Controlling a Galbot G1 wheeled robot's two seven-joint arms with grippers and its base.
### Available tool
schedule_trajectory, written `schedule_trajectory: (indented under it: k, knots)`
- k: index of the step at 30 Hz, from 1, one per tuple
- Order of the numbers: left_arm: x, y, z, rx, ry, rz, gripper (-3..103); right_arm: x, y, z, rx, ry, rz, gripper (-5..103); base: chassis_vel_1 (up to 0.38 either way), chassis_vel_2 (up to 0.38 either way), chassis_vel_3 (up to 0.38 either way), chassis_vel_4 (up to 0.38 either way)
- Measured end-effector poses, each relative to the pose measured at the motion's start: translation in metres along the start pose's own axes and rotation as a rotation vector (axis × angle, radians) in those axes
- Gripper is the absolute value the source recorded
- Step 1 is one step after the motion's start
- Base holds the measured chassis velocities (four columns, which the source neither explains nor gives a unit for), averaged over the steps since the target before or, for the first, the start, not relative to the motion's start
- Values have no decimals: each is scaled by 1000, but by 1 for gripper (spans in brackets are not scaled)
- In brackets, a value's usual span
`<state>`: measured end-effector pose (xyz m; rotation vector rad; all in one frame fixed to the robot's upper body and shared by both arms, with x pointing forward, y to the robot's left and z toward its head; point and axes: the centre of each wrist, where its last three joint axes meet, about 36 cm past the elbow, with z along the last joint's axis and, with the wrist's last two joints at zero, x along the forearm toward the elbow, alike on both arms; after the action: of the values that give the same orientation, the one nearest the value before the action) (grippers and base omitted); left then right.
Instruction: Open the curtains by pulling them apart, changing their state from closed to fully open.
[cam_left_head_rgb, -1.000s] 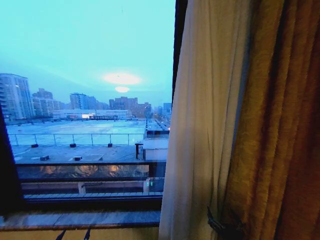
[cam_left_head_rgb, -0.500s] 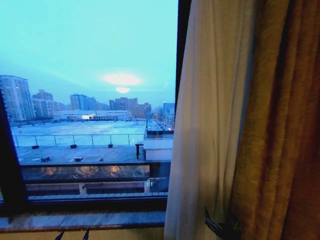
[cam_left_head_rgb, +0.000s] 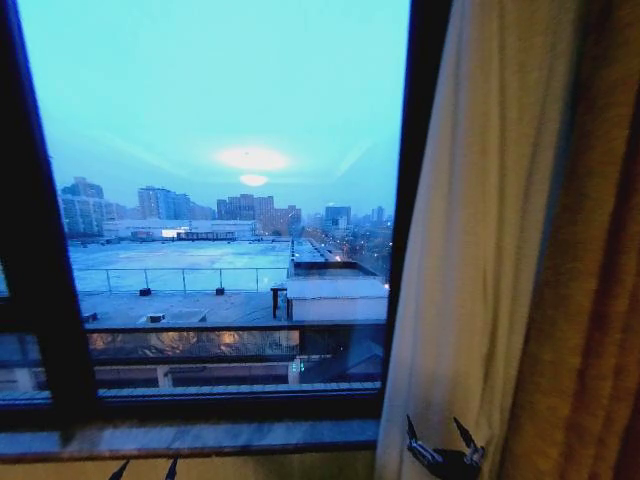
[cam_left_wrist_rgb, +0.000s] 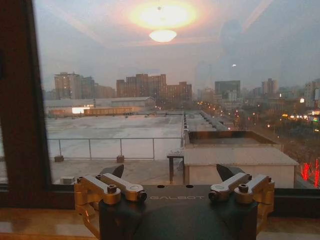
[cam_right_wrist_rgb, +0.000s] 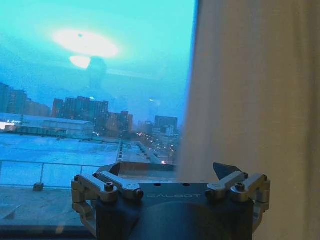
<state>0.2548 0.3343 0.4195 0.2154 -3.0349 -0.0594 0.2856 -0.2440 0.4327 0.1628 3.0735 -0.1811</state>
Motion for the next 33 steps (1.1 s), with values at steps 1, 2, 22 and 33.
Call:
schedule_trajectory:
  k: [1,2,22,33]
  knots:
    - [0,0,-2,1,-3,1,100,2,1,1,5,0,-7,100,406,327,-408,-361]
    - [0,0,-3,3,-8,2,100,2,1,3,10,-1,-13,100,393,327,-408,-351]
    - [-3,-1,-4,9,-5,-3,100,3,11,12,25,4,-45,100,382,330,-379,-329]
    - [-5,-2,-1,13,3,-5,100,0,12,17,24,1,-46,100,389,315,-392,-312]
